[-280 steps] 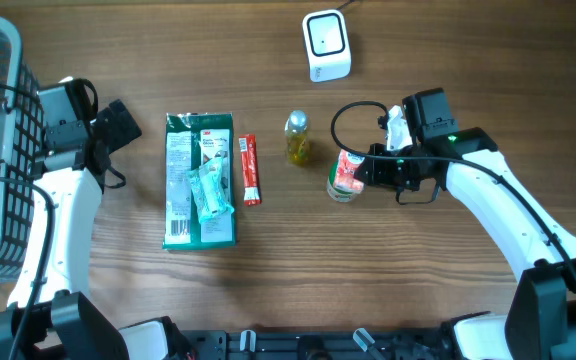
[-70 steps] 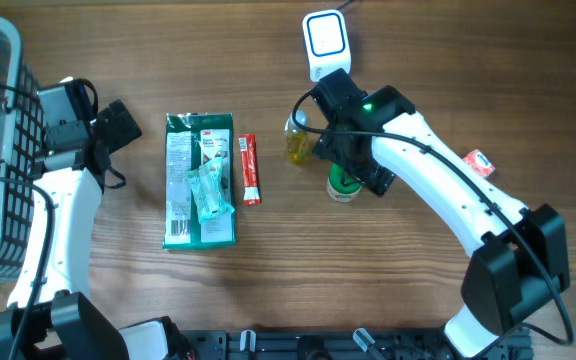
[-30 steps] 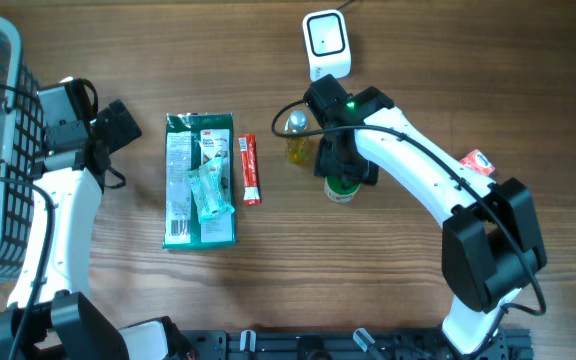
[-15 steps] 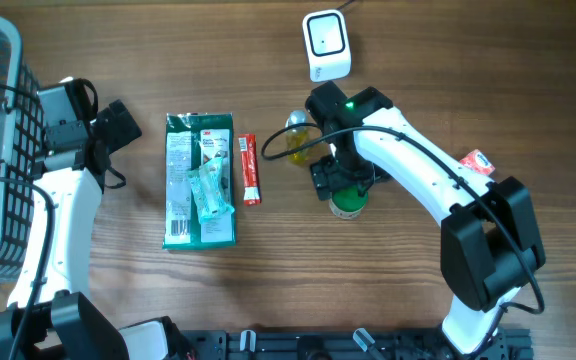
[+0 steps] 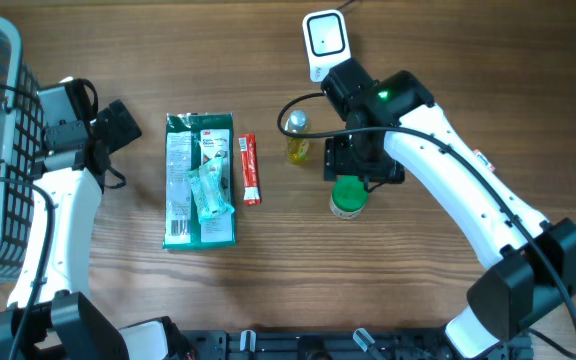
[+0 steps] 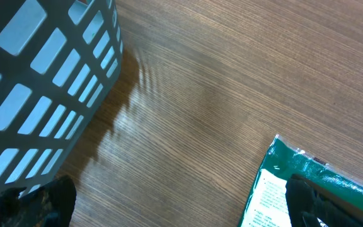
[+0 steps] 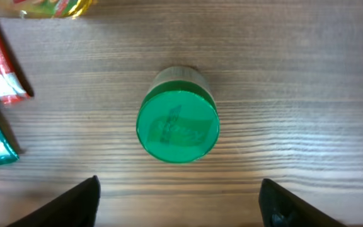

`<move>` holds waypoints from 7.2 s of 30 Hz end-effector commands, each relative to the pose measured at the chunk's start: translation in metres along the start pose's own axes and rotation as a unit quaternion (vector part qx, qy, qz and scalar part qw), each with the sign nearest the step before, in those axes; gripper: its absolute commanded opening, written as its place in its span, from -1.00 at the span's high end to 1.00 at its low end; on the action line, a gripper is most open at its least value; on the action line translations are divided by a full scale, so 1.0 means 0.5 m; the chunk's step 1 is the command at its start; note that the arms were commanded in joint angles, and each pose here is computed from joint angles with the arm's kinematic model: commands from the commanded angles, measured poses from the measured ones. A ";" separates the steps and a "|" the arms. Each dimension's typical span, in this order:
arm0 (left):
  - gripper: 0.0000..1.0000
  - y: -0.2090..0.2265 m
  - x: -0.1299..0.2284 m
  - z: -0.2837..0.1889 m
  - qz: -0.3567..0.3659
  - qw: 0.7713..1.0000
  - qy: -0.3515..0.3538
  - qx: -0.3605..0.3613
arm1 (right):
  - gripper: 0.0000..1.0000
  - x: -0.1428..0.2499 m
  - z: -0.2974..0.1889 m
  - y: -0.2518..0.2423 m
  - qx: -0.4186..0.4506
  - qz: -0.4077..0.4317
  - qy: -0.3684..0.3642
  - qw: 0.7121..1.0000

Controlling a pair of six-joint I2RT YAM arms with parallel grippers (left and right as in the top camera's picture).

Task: Scan the item barcode
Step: 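Lower the right gripper over the green-capped jar, then close the right gripper on the green-capped jar, then lift the jar with the right gripper toward the scanner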

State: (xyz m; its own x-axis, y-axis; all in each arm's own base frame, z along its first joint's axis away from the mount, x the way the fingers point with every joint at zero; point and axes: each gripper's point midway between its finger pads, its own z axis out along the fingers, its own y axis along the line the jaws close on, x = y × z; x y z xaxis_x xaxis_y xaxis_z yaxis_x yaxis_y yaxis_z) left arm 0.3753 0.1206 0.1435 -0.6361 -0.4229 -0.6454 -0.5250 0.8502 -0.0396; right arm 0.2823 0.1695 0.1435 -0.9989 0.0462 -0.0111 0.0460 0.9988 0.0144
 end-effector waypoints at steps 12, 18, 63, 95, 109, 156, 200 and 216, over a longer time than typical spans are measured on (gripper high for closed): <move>-1.00 0.001 -0.017 -0.011 0.002 1.000 -0.012 0.003 | -0.54 0.024 0.168 0.008 -0.027 0.035 0.015 0.999; -1.00 0.001 -0.017 -0.011 0.002 1.000 -0.012 0.003 | -0.33 0.015 0.168 0.015 -0.035 -0.054 0.003 0.998; -1.00 0.001 -0.017 -0.011 0.002 1.000 -0.012 0.003 | -0.99 -0.018 0.166 0.030 -0.039 -0.086 -0.037 0.995; -1.00 0.001 -0.017 -0.011 0.002 1.000 -0.012 0.003 | -0.92 -0.024 0.177 0.050 -0.048 -0.092 -0.054 0.993; -1.00 0.001 -0.017 -0.011 0.002 1.000 -0.012 0.003 | -0.79 -0.024 0.178 -0.018 0.039 -0.067 -0.060 0.995; -1.00 0.001 -0.017 -0.011 0.002 1.000 -0.012 0.003 | -0.49 -0.023 0.264 -0.015 0.038 -0.091 -0.048 0.994; -1.00 0.001 -0.017 -0.011 0.002 1.000 -0.012 0.003 | 0.80 -0.003 0.011 0.132 -0.375 0.249 0.212 0.868; -1.00 0.001 -0.017 -0.011 0.002 1.000 -0.012 0.003 | 0.80 -0.003 0.011 0.132 -0.374 0.249 0.212 0.868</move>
State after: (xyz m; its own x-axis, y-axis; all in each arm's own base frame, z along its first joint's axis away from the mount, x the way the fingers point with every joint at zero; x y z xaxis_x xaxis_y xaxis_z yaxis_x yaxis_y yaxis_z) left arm 0.3753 0.1206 0.1435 -0.6361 -0.4229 -0.6454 -0.5250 0.8502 -0.0396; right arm 0.2816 0.2334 0.1217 -0.7611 0.3115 0.5689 0.6263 0.5811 0.5198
